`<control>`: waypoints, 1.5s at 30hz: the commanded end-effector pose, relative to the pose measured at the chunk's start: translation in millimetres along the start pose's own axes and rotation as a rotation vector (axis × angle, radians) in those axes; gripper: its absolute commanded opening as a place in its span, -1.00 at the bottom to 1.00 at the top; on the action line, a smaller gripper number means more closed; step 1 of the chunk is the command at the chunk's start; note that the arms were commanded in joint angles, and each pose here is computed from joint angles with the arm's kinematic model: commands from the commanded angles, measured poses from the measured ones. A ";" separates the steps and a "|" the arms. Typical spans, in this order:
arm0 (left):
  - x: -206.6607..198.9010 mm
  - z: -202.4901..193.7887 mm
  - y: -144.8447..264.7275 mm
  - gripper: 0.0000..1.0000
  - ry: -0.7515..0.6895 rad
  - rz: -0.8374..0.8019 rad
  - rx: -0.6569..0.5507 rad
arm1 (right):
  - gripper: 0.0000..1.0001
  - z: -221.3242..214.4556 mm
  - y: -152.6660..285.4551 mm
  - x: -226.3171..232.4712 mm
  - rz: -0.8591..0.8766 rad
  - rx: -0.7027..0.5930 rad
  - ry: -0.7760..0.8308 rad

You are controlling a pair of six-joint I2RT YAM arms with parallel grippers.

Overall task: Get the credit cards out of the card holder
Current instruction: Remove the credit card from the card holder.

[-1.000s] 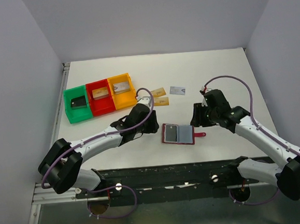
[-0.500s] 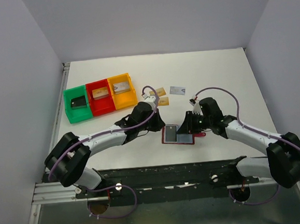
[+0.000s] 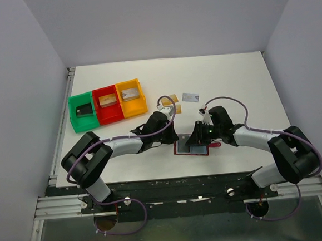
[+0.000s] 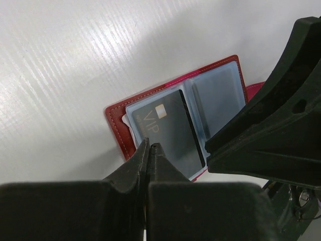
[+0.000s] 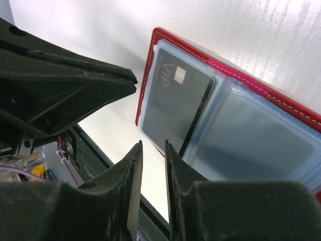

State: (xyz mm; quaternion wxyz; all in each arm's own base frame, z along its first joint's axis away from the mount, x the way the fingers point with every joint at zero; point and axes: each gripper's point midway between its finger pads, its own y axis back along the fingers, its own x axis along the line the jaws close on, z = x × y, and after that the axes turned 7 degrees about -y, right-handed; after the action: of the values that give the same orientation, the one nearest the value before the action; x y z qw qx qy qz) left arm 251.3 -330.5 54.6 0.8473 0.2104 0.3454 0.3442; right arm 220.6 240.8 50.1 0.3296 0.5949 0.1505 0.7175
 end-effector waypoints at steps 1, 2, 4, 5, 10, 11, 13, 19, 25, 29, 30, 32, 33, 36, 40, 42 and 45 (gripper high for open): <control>-1.7 0.6 -6.2 -0.98 0.004 -0.010 0.010 | -0.36 -2.0 -6.4 -10.1 -0.018 0.008 -0.002; 0.1 -1.0 -6.7 -0.99 0.005 -0.002 0.015 | -0.36 -2.1 -7.2 -12.3 -0.028 0.009 -0.003; 2.6 -3.6 -8.6 -1.00 0.008 0.009 0.026 | -0.36 -1.4 -7.4 -19.0 -0.062 0.000 -0.008; 4.3 -5.1 -9.6 -1.00 0.010 0.013 0.032 | -0.35 -1.4 -7.0 -22.3 -0.076 -0.004 -0.004; 7.4 -12.0 -14.5 -1.00 0.020 0.021 0.057 | -0.25 -0.5 -5.1 -28.6 -0.116 -0.010 0.002; 8.0 -12.5 -15.1 -1.00 0.022 0.023 0.059 | -0.23 -0.5 -4.9 -30.1 -0.123 -0.009 0.002; 8.4 -13.1 -15.6 -1.00 0.023 0.025 0.062 | -0.21 -1.0 -5.4 -31.9 -0.129 -0.007 0.002; 9.5 -14.6 -15.4 -1.00 0.026 0.033 0.067 | -0.15 -0.9 -8.0 -32.5 -0.125 -0.008 -0.003; 11.0 -18.0 -16.4 -1.00 0.033 0.035 0.077 | -0.16 -0.4 -10.8 -23.7 -0.072 -0.008 -0.010; 10.7 -21.3 -16.9 -1.00 0.037 0.031 0.086 | -0.16 -2.4 -13.0 -20.7 -0.044 0.001 -0.022; 10.0 -21.3 -17.0 -1.00 0.036 0.029 0.086 | -0.16 -2.5 -13.4 -20.6 -0.043 0.002 -0.026; 10.1 -22.6 -17.1 -1.00 0.038 0.028 0.090 | -0.16 -2.6 -14.8 -21.4 -0.042 0.006 -0.032; 9.4 -22.6 -17.2 -1.00 0.037 0.026 0.089 | -0.16 -3.5 -15.0 -22.0 -0.044 0.010 -0.036; 10.4 -23.9 -17.2 -1.00 0.040 0.028 0.093 | -0.16 -4.9 -16.7 -23.7 -0.046 0.011 -0.049; 10.6 -26.7 -18.1 -1.00 0.042 0.027 0.100 | -0.17 -4.8 -18.1 -19.4 -0.013 0.004 -0.061; 9.6 -28.3 -18.3 -1.00 0.042 0.025 0.105 | -0.18 -3.6 -18.4 -14.6 0.013 -0.001 -0.059; 9.8 -30.1 -18.9 -1.00 0.043 0.023 0.111 | -0.19 -2.3 -18.8 -7.8 0.052 -0.005 -0.060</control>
State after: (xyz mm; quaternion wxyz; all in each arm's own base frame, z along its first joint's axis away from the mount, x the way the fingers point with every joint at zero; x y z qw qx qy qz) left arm 249.8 -330.7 29.8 0.8284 0.2363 0.3683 0.3497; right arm 224.9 242.0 28.1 0.3406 0.6115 0.1425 0.6998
